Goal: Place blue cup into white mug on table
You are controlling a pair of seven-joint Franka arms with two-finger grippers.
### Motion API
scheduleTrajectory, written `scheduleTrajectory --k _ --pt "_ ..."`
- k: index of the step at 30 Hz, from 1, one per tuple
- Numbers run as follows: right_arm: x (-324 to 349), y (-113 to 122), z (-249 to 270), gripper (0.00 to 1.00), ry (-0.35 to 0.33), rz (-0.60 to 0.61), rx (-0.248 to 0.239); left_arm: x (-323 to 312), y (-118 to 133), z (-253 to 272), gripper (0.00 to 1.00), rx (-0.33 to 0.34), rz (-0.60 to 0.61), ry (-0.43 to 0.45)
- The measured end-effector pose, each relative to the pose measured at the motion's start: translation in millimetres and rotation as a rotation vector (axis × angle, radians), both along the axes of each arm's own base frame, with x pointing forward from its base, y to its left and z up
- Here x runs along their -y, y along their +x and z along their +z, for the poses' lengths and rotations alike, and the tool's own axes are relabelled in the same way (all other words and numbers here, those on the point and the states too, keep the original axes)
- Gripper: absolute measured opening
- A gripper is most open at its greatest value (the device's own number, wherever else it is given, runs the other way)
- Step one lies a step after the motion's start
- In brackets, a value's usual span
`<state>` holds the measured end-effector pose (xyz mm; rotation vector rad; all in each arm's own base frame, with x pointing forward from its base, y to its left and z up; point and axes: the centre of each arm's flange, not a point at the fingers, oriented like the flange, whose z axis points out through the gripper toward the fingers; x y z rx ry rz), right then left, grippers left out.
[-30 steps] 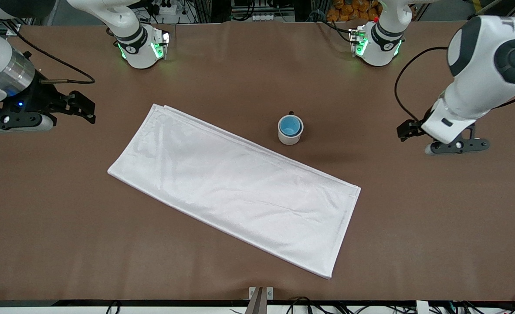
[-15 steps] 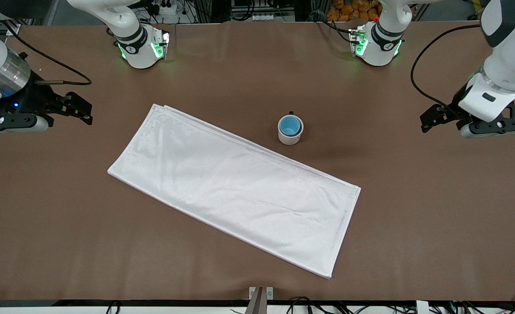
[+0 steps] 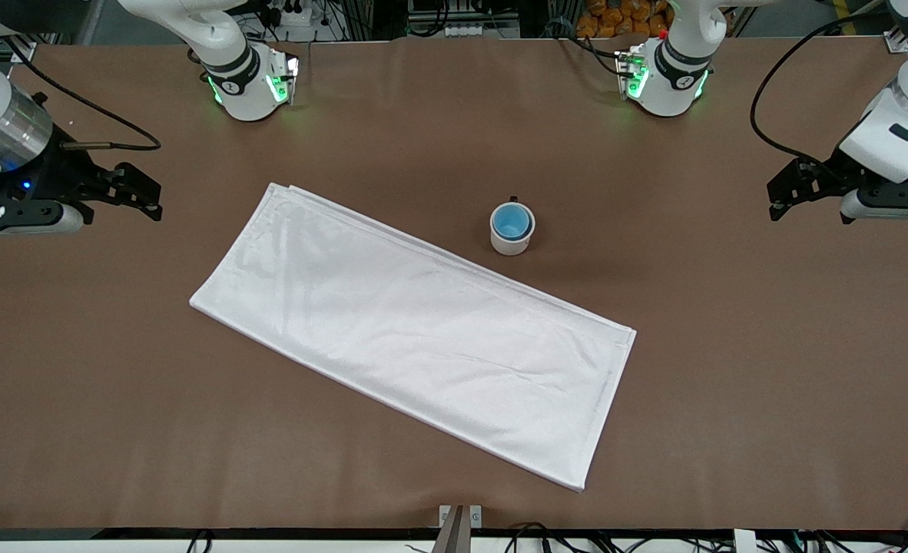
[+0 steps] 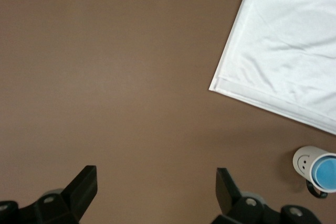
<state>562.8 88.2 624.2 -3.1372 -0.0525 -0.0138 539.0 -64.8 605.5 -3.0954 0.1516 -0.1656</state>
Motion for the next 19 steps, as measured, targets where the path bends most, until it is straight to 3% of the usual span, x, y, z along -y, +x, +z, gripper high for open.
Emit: scheduleTrajectory --k 19 --pt "-0.1 1.0 0.1 1.00 0.001 0.000 0.006 1.0 -8.6 19.6 1.00 -0.047 -0.031 0.006"
